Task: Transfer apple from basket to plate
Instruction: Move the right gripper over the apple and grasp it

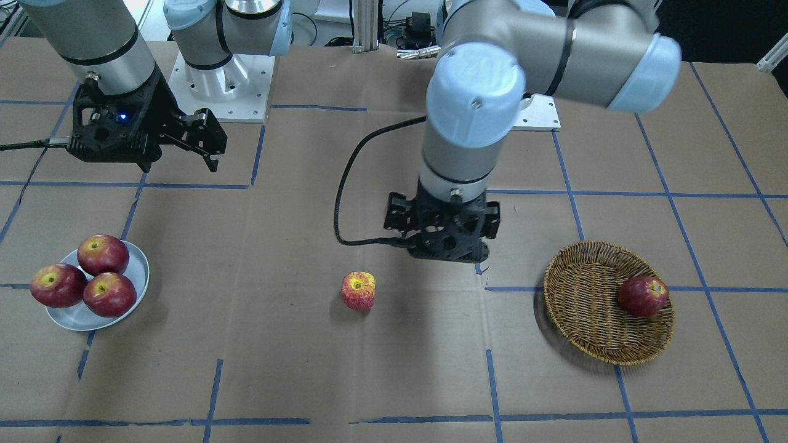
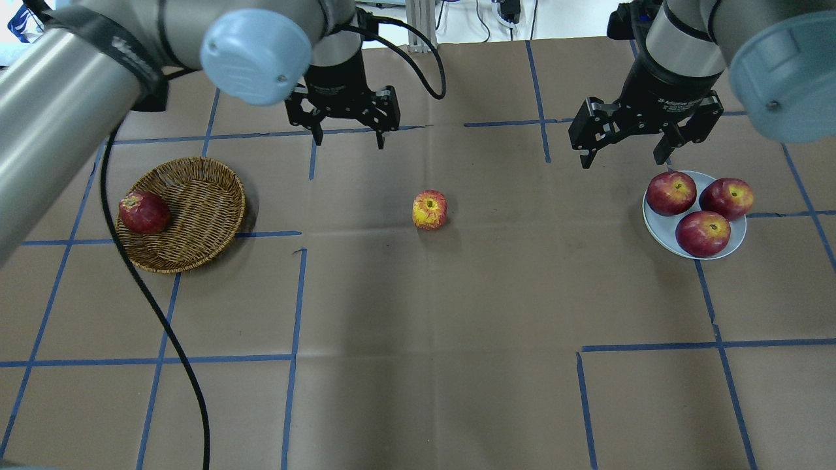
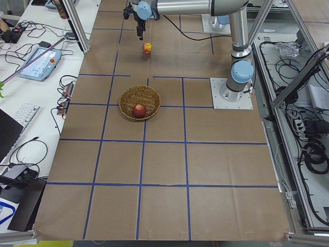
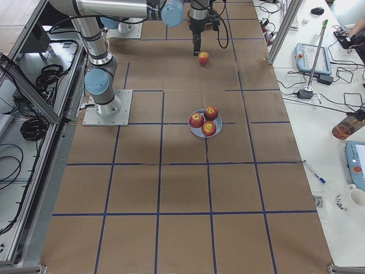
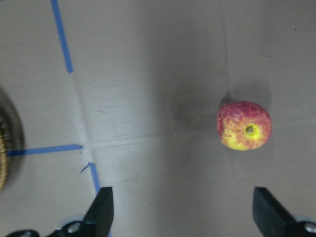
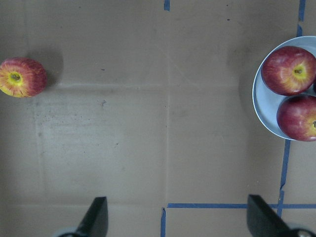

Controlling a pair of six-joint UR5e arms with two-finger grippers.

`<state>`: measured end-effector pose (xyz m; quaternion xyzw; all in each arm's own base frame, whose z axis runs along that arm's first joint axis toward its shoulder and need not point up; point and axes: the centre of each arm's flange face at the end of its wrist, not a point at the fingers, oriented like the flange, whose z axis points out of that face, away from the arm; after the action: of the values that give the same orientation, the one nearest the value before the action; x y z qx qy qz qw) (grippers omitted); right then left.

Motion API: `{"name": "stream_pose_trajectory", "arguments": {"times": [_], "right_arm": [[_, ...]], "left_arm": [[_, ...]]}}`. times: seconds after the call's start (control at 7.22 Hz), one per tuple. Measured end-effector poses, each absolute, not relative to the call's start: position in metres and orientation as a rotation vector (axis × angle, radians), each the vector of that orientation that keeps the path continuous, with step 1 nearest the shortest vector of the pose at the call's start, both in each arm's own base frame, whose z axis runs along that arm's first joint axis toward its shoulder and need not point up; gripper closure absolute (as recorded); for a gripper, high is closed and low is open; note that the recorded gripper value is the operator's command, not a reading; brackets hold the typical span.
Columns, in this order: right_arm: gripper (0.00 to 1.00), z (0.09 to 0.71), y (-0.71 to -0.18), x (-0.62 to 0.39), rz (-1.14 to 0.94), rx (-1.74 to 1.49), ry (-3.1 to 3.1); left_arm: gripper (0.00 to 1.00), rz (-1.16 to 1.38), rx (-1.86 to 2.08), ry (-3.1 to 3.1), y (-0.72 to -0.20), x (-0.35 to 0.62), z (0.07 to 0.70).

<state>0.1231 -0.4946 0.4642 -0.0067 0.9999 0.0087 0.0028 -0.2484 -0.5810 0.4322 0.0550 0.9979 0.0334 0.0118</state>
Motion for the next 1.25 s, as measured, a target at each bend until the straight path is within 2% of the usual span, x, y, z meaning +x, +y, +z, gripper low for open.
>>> {"name": "stream_pose_trajectory", "arguments": {"times": [0.42, 0.83, 1.25], "right_arm": [[0.0, 0.46, -0.5, 0.134, 0.023, 0.067, 3.128], [0.0, 0.426, -0.522, 0.214, -0.032, 0.119, 3.123], [0.0, 0.36, -0.539, 0.304, -0.117, 0.157, 3.106]], "left_arm": [[0.01, 0.068, 0.192, 3.117, -0.554, -0.187, 0.503], [0.01, 0.021, 0.191, 3.101, -0.55, -0.177, 0.516], [0.01, 0.006, 0.186, 3.08, -0.551, -0.173, 0.52]]}}
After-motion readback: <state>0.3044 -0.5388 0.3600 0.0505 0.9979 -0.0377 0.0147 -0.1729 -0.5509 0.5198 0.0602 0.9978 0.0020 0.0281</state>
